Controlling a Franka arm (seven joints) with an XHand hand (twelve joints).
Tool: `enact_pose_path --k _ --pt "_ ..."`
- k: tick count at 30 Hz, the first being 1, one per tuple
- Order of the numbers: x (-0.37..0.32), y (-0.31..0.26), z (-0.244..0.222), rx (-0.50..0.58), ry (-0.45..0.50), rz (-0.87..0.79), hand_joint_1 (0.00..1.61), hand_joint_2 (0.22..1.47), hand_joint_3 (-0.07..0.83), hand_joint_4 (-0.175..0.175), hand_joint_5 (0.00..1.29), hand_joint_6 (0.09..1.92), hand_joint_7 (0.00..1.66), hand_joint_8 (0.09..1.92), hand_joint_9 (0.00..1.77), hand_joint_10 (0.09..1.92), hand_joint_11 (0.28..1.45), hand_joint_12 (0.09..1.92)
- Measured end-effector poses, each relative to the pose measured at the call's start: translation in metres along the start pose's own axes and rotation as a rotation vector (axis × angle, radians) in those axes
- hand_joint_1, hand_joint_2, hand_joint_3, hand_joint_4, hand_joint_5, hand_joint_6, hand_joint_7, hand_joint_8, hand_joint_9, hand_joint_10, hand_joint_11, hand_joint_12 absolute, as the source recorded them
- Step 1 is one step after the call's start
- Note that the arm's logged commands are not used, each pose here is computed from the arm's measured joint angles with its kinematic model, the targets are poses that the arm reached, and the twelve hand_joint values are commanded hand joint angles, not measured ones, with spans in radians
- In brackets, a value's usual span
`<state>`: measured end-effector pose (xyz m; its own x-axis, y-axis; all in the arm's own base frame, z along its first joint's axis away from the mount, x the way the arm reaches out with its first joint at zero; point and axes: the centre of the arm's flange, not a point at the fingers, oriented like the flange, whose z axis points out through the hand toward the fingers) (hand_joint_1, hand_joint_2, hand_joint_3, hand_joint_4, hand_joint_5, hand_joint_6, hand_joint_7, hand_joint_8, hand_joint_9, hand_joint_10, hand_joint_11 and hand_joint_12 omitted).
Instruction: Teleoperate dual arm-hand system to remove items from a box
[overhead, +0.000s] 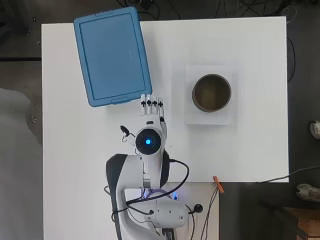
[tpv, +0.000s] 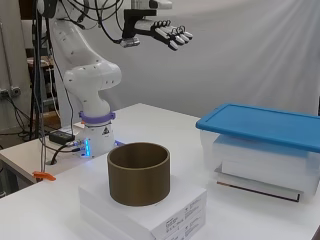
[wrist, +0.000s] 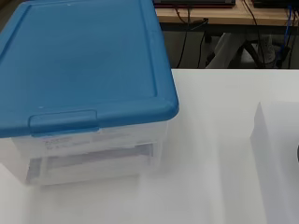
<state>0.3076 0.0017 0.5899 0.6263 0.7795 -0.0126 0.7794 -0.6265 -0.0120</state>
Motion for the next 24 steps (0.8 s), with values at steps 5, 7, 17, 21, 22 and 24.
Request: enact_pose_path --k 5,7,17,21,22,24 --pt "0.02 0.001 0.005 0.055 -0.137 0.007 0.07 0.85 0.002 -0.015 0.17 0.09 0.21 0.09 0.27 0.09 0.42 0.09" --pt "0.035 0.006 0.018 0.05 -0.167 0.001 0.08 0.86 0.007 -0.018 0.18 0.09 0.21 0.09 0.26 0.09 0.42 0.09" --pt "0.12 0.011 0.127 -0.003 -0.289 -0.066 0.01 0.91 0.014 -0.053 0.08 0.09 0.15 0.09 0.25 0.09 0.4 0.09" --pt "0.131 0.006 0.16 -0.093 -0.264 -0.099 0.06 0.9 0.002 -0.064 0.08 0.09 0.12 0.09 0.23 0.09 0.39 0.09" --pt "0.13 0.006 0.166 -0.109 -0.26 -0.101 0.08 0.89 -0.001 -0.066 0.07 0.09 0.1 0.09 0.21 0.09 0.39 0.09" --pt "0.13 0.005 0.177 -0.142 -0.276 -0.104 0.1 0.88 -0.005 -0.068 0.06 0.09 0.09 0.09 0.2 0.09 0.39 0.09"
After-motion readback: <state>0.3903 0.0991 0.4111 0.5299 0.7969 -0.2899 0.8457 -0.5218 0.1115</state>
